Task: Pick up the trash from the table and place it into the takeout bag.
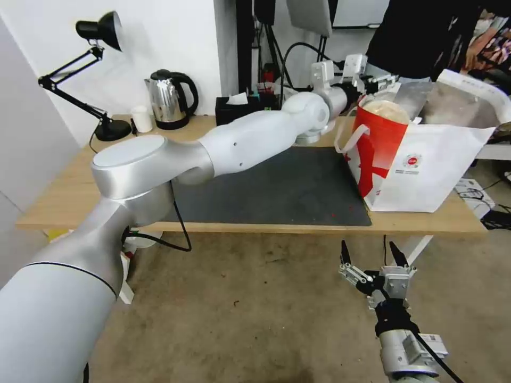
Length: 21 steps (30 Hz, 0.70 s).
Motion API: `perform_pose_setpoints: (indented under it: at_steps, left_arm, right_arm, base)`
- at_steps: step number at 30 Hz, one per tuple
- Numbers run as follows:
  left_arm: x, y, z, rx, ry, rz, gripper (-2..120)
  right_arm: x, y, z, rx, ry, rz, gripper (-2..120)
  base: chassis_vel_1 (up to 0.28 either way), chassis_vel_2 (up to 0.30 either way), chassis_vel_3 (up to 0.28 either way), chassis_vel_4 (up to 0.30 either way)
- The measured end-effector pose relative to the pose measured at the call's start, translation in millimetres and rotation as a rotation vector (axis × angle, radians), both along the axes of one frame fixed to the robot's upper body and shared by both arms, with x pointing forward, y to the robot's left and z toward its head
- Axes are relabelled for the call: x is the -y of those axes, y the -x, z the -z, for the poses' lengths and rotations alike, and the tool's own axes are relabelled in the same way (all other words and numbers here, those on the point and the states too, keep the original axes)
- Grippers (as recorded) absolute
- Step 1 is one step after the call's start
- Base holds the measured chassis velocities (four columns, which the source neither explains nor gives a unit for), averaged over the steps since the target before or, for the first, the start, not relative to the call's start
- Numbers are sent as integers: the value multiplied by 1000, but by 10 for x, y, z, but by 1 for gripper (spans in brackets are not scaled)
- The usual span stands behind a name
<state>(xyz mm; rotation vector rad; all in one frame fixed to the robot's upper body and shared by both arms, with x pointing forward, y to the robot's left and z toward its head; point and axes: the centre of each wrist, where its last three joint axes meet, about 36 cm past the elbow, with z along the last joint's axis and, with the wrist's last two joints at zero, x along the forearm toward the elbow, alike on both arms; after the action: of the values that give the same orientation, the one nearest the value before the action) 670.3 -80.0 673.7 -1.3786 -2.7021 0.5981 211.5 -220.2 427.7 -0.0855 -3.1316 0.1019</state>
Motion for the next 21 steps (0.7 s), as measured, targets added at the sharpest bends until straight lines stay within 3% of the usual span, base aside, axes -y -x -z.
perform_pose_setpoints:
  at_steps: [1, 4, 5, 7, 9, 11, 14, 15, 16, 19, 20, 21]
  left_arm:
    - [0, 0, 0, 0, 0, 0, 91]
    - [-64, 27, -335, 57, 0, -89, 99]
    - [-64, 27, -335, 57, 0, -89, 99]
    - [-192, 24, -554, 86, 9, -137, 100]
    - [-567, -34, -972, 139, 46, -219, 100]
    - [-719, -49, -1084, 164, 48, -251, 100]
    - [-1504, 19, -1341, 319, 0, -420, 100]
    - [-1504, 19, -1341, 319, 0, -420, 100]
    - [-1701, 80, -1333, 366, -30, -457, 100]
    - [-2725, 510, -1002, 537, -156, -598, 100]
    - [-2964, 651, -935, 566, -167, -630, 100]
    - [-2964, 651, -935, 566, -167, -630, 100]
  right_arm:
    - [0, 0, 0, 0, 0, 0, 100]
    - [0, 0, 0, 0, 0, 0, 100]
    - [0, 0, 0, 0, 0, 0, 100]
    - [0, 0, 0, 0, 0, 0, 100]
    - [0, 0, 0, 0, 0, 0, 100]
    - [0, 0, 0, 0, 0, 0, 100]
    - [0, 0, 0, 0, 0, 0, 100]
    - [0, 0, 0, 0, 0, 0, 100]
    - [0, 0, 0, 0, 0, 0, 100]
    - [0, 0, 1, 0, 0, 0, 100]
    - [0, 1, 0, 0, 0, 0, 100]
    - [0, 1, 0, 0, 0, 0, 100]
  base:
    - [0, 0, 0, 0]
    - [0, 0, 0, 0]
    - [0, 0, 0, 0]
    - [0, 0, 0, 0]
    - [0, 0, 0, 0]
    - [0, 0, 0, 0]
    - [0, 0, 0, 0]
    - [0, 0, 0, 0]
    - [0, 0, 0, 0]
    - [0, 0, 0, 0]
    - [0, 0, 0, 0]
    - [0, 0, 0, 0]
